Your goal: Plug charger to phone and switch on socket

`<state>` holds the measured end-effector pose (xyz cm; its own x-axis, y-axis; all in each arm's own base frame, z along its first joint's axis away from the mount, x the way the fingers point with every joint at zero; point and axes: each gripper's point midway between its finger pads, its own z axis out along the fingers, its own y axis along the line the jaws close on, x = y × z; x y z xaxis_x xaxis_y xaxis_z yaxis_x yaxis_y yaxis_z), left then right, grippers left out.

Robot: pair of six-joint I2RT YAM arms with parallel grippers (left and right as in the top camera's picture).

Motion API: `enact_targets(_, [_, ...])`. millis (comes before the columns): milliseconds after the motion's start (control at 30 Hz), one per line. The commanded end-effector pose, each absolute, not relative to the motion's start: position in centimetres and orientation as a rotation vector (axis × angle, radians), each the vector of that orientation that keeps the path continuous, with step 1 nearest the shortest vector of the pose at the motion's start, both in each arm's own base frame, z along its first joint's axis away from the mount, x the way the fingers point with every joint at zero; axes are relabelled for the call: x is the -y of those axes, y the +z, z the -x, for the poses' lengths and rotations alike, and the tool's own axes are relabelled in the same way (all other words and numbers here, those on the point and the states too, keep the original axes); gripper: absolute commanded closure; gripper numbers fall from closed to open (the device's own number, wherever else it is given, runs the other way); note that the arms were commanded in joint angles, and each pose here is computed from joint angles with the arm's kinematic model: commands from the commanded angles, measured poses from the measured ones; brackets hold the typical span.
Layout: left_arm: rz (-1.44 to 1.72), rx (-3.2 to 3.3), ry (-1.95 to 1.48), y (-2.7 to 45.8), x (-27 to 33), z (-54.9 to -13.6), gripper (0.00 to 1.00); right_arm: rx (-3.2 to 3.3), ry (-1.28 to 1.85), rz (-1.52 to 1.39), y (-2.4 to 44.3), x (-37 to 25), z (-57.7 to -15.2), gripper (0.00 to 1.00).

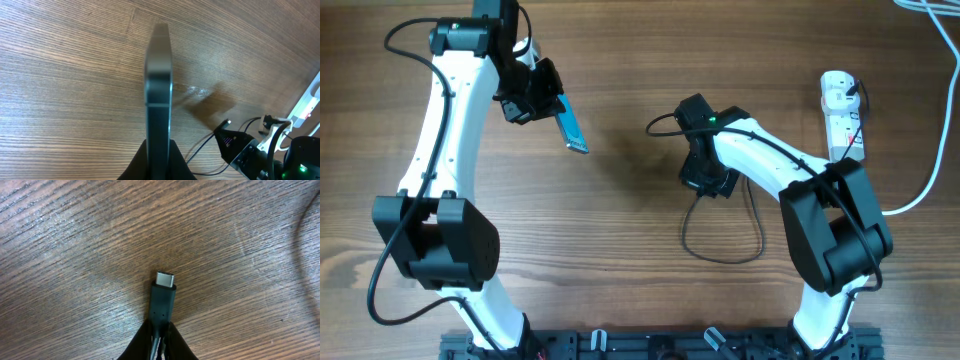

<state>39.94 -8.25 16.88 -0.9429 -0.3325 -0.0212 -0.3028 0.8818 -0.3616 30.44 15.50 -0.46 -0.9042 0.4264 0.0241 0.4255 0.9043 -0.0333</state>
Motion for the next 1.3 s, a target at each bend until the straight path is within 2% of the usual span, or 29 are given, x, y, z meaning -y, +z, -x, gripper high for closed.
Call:
enact_targets(0, [0.505,-2.948,-0.586,17.7,8.7,-40.0,0.96,3.016,0.094,0.685,-1.4,-14.9,-29.9,0.90])
enact_targets(100, [0.505,-2.948,-0.586,17.7,8.7,-40.0,0.96,3.017,0.094,0.684,-1.4,-14.9,-29.9,0.89])
enact_targets(167, [0.505,-2.948,-0.587,17.7,8.8,-40.0,0.96,3.016,0.087,0.682,-1.4,-14.9,-29.9,0.94])
enact_targets(300, [0.468,-2.916,-0.719,18.4,10.2,-40.5,0.96,3.098,-0.011,0.515,0.6,-16.2,-31.6,0.96])
enact_targets(367, [0.297,-2.851,-0.909,19.8,12.2,-41.1,0.96,3.161,-0.164,0.409,3.4,-17.5,-32.3,0.96])
enact_targets(467, [0.156,-2.715,-1.144,22.1,14.7,-42.3,0.96,3.239,-0.584,0.040,10.1,-21.0,-32.2,0.96])
enact_targets(600, [-0.048,-2.479,-1.477,26.6,17.7,-43.0,0.96,3.149,-1.144,-0.548,19.6,-24.6,-28.2,0.96])
enact_targets(667, [-0.142,-2.393,-1.600,28.3,18.7,-42.6,0.96,3.086,-1.236,-0.708,21.2,-25.5,-26.2,0.96])
enact_targets(867, [-0.400,-2.342,-1.626,28.4,21.4,-40.1,0.96,3.060,-1.279,-0.821,21.9,-27.7,-25.1,0.96])
enact_targets(967, [-0.406,-2.343,-1.624,28.4,21.6,-40.1,0.96,3.098,-1.292,-0.816,22.7,-27.6,-25.4,0.96])
enact_targets(1033, [-0.401,-2.343,-1.622,28.4,21.4,-40.2,0.96,3.240,-1.187,-0.669,23.0,-26.2,-26.7,0.96])
enact_targets(1267, [-0.394,-2.399,-1.572,27.5,21.9,-39.9,0.96,3.360,-1.098,-0.607,23.7,-25.0,-27.3,0.96])
